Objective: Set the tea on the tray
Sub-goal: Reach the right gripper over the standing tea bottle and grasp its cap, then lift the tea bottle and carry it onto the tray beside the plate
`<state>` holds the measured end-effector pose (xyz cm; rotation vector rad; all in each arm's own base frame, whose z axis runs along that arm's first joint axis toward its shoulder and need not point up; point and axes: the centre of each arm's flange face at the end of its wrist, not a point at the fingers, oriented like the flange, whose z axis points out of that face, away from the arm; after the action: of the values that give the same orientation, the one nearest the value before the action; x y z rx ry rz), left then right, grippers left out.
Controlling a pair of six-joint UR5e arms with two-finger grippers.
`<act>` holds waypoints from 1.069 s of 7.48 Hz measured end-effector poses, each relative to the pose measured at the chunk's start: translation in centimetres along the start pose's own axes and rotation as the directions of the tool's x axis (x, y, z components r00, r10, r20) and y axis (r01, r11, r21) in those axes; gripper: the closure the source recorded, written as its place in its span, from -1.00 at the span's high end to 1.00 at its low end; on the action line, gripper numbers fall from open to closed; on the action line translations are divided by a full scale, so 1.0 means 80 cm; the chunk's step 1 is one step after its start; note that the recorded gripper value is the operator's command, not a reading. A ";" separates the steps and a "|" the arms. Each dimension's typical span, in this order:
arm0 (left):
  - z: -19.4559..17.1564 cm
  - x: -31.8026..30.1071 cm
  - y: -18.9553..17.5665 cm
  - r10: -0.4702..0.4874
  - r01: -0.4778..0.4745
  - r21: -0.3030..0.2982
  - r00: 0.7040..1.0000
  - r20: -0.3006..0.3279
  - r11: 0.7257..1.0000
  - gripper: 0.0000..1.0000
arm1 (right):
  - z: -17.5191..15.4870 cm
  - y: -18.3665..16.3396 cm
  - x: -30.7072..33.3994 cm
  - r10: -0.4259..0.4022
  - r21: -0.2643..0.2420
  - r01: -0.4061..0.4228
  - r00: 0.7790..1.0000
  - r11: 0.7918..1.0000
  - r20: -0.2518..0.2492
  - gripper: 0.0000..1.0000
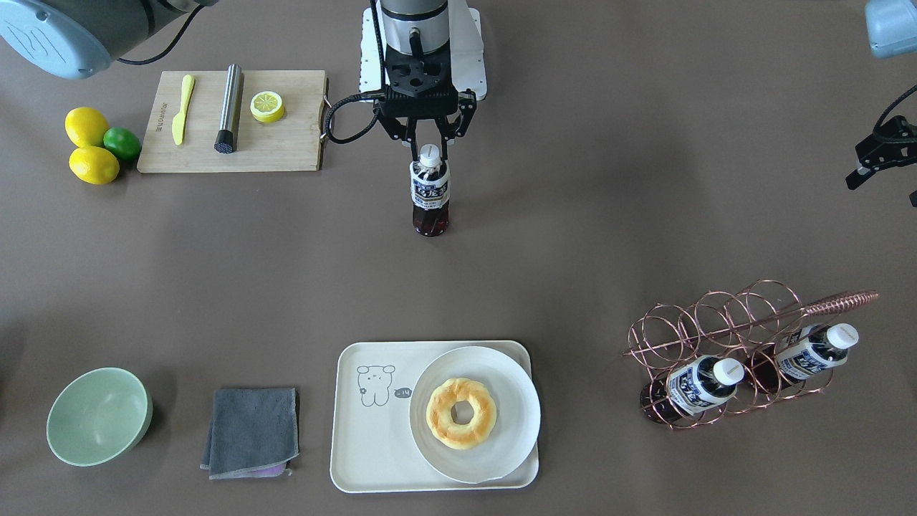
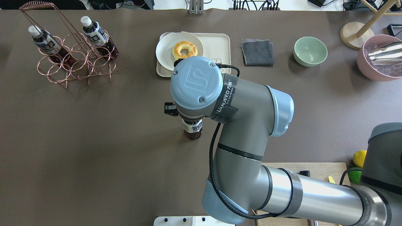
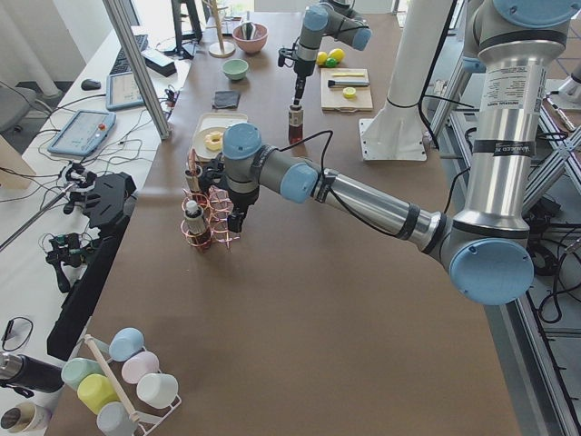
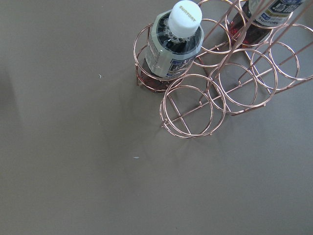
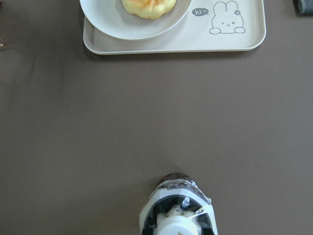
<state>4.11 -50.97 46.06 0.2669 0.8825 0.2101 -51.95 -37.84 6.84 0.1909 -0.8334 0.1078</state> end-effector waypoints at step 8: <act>0.004 -0.008 0.017 0.015 -0.015 0.015 1.000 -0.002 1.000 0.93 | -0.017 -0.035 0.009 0.023 0.018 -0.023 1.000 1.000 0.005 -1.00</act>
<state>3.88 -49.95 47.18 0.2877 0.8852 0.2179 -50.04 -40.29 6.14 0.1983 -0.8394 0.1363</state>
